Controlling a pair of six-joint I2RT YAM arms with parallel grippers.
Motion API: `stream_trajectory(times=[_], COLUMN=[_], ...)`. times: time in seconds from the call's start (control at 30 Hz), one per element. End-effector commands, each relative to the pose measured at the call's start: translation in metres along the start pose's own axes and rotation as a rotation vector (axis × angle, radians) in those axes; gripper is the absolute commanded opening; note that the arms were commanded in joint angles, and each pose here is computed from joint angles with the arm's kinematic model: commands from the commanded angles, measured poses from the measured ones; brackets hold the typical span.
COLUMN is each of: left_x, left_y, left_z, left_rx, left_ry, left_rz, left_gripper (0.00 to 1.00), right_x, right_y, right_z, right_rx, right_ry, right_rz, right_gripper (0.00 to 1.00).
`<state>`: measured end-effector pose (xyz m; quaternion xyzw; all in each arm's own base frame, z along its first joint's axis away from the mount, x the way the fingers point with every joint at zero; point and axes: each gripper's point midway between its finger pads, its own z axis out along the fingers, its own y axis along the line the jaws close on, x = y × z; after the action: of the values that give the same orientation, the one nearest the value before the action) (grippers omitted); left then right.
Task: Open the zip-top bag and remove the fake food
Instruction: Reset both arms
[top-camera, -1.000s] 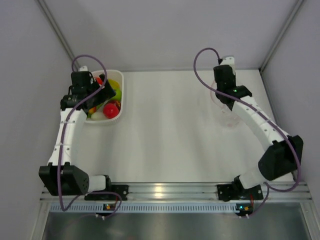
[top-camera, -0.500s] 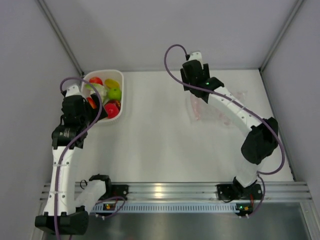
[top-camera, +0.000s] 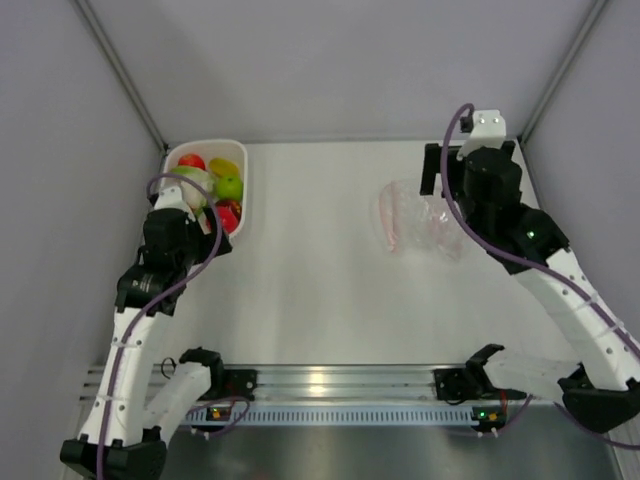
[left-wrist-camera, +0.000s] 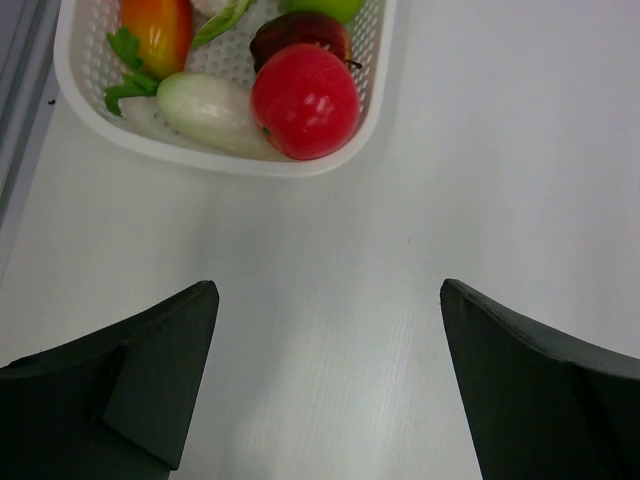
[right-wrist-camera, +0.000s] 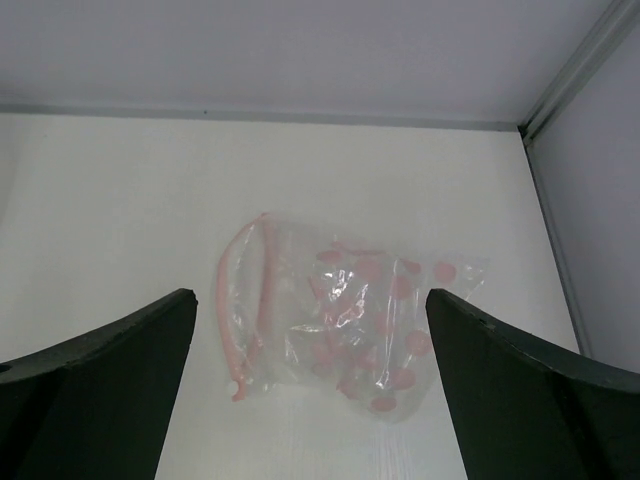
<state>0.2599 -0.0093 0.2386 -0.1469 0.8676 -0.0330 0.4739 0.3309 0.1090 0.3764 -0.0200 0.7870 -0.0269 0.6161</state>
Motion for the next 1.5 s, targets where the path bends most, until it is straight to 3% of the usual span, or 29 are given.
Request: stream_trajectory(times=[0.0,0.23,0.5,0.67,1.03,1.47], left_x=[-0.024,-0.010,-0.005,0.007,0.002,0.003], left_y=[-0.010,-0.017,-0.013,-0.020,-0.011,-0.011], left_z=[-0.019,-0.049,-0.068,-0.060,-0.074,-0.071], left_rx=[0.037,0.143,0.174,0.203,0.196,0.189], left_ry=[-0.135,-0.213,-0.288,-0.252,-0.321,-0.313], left_rz=[0.037,0.052,0.016,-0.019,-0.048,-0.044], left_gripper=[0.99,0.99,0.99,0.99,0.99,0.99], right_x=[0.008,0.052,0.089,0.097,0.110,0.111], right_y=[-0.016,-0.039,-0.060,-0.063,-0.053,-0.051], right_z=[-0.026,-0.071,-0.080,-0.084,-0.085,-0.076], right_rx=[-0.005,-0.065,-0.006,-0.005,-0.060,-0.037], right_ry=[-0.003,-0.025,-0.038,-0.031,0.004,0.011], right_rz=[0.021,0.089,0.086,0.088,0.099,0.098], right_gripper=[0.99,0.99,0.99,1.00,0.99,0.99])
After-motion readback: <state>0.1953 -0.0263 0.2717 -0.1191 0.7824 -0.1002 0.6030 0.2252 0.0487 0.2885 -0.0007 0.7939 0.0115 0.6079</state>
